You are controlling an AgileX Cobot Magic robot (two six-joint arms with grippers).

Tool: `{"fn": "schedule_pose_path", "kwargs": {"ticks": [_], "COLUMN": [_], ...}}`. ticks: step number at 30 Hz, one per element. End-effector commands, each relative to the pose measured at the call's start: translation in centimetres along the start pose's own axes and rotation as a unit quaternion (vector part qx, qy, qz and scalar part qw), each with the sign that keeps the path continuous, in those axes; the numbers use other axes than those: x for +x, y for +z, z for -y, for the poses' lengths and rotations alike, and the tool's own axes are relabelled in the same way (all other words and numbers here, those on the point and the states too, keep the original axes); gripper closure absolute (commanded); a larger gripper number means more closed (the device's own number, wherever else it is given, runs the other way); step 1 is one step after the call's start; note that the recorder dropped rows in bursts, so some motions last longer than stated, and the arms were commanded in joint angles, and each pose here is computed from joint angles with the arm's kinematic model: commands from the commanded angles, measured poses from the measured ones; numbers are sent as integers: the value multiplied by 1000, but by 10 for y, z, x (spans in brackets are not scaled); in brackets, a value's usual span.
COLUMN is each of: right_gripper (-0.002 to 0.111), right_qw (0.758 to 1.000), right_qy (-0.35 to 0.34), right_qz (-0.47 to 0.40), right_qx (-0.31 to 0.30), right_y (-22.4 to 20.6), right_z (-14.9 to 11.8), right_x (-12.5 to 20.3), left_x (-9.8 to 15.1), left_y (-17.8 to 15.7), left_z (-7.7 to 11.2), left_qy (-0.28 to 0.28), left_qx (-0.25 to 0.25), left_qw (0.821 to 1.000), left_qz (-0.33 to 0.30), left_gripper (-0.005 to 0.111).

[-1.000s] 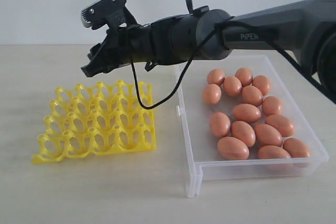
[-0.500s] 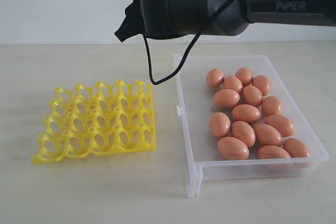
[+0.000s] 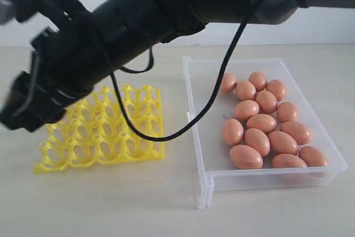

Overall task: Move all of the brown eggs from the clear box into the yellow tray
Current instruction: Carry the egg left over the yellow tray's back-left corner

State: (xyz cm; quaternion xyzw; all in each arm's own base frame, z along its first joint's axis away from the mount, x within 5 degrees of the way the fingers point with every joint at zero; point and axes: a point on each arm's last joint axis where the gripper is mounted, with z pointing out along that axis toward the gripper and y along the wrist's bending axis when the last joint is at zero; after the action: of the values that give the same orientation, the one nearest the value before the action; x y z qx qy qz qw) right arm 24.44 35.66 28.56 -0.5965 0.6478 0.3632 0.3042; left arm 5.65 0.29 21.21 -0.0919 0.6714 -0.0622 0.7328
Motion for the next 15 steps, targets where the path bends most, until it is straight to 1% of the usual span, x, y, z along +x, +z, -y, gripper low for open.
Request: {"fn": "schedule_pose_path", "kwargs": {"ticks": [1,4,5,7,9,10,12,14,15], "right_gripper": [109,109,109,109,109,109,109,109,109], "right_qw": [968,930,915,895,890,891,901,910,908], "right_qy": [7,21,40,72,60,51,28,11,5], "right_qz": [6,121,153,188,196,201,223,279,323], "right_qx": [250,346,372,398,408,403,371,306,265], "right_y": [-11,-12,-11,-5,7,14,30,45,50], "right_z": [48,69,76,86,94,96,96,95,95], "right_x": [3,-8,-8,-2,7,12,17,22,25], "left_x": [-1,-1,-1,-1,-1,-1,-1,-1,-1], "left_y": [0,0,0,0,0,0,0,0,0], "left_z": [0,0,0,0,0,0,0,0,0], "left_qy": [3,3,3,3,3,3,3,3,3], "left_qx": [3,3,3,3,3,3,3,3,3], "left_qw": [1000,1000,1000,1000,1000,1000,1000,1000,1000], "left_qz": [2,2,2,2,2,2,2,2,2], "left_gripper": [103,103,103,103,103,103,103,103,103]}}
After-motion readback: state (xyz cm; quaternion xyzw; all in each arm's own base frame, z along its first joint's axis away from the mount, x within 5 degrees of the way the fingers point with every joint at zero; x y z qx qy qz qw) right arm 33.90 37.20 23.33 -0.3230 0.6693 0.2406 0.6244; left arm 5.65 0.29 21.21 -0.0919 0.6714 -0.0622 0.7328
